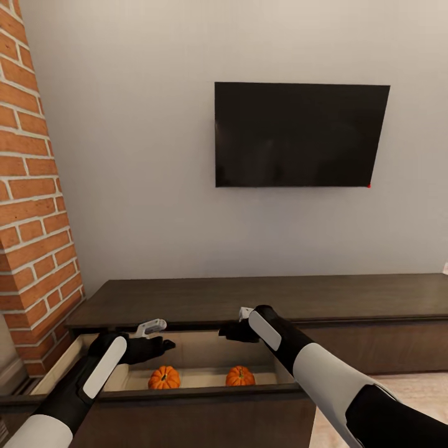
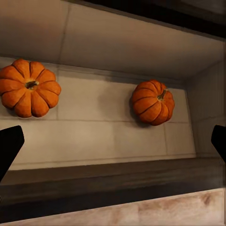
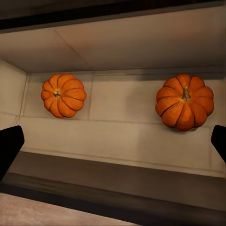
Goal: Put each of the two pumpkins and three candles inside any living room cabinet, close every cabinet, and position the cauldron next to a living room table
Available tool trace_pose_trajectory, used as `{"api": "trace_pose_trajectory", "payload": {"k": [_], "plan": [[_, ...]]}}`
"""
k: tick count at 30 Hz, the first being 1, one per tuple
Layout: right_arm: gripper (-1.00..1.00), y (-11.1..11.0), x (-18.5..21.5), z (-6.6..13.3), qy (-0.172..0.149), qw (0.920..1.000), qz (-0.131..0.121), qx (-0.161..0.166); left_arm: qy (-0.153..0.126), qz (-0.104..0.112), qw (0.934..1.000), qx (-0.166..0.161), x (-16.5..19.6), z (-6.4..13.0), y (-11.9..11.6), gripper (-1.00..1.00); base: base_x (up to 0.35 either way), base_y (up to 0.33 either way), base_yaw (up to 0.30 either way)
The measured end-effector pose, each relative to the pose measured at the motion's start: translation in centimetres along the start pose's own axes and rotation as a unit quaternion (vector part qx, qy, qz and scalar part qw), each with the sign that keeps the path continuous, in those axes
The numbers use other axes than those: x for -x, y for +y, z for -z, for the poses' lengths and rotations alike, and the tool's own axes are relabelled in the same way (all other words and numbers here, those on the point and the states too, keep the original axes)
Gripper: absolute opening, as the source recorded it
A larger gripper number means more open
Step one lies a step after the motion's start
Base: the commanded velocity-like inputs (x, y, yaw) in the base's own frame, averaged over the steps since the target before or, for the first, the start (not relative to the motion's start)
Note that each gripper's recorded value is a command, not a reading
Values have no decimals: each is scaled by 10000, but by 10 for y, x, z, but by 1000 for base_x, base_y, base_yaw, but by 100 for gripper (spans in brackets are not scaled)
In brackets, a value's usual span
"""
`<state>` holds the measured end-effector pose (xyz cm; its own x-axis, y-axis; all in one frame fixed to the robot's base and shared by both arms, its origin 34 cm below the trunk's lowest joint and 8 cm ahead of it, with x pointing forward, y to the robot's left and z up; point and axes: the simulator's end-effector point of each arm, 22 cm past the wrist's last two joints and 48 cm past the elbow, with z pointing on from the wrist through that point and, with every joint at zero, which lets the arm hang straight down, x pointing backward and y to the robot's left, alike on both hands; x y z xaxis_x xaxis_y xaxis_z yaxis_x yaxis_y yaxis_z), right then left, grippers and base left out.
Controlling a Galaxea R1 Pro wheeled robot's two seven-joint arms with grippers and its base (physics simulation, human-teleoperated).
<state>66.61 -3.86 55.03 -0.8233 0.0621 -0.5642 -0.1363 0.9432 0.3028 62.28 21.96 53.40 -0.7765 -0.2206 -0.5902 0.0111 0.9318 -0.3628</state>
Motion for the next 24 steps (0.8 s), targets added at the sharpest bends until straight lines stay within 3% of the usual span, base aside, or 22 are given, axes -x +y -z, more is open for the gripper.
{"api": "trace_pose_trajectory", "payload": {"k": [15, 24], "plan": [[100, 10, 26, 21, -7, 10000, -5, 8, -5, -3, 10000, -3, 27, 19, -12, 100, -5, 0, 0], [100, 16, 41, 33, -4, 10000, -4, 16, -14, -6, 10000, -4, 43, 31, -20, 100, -180, 10, 0]]}}
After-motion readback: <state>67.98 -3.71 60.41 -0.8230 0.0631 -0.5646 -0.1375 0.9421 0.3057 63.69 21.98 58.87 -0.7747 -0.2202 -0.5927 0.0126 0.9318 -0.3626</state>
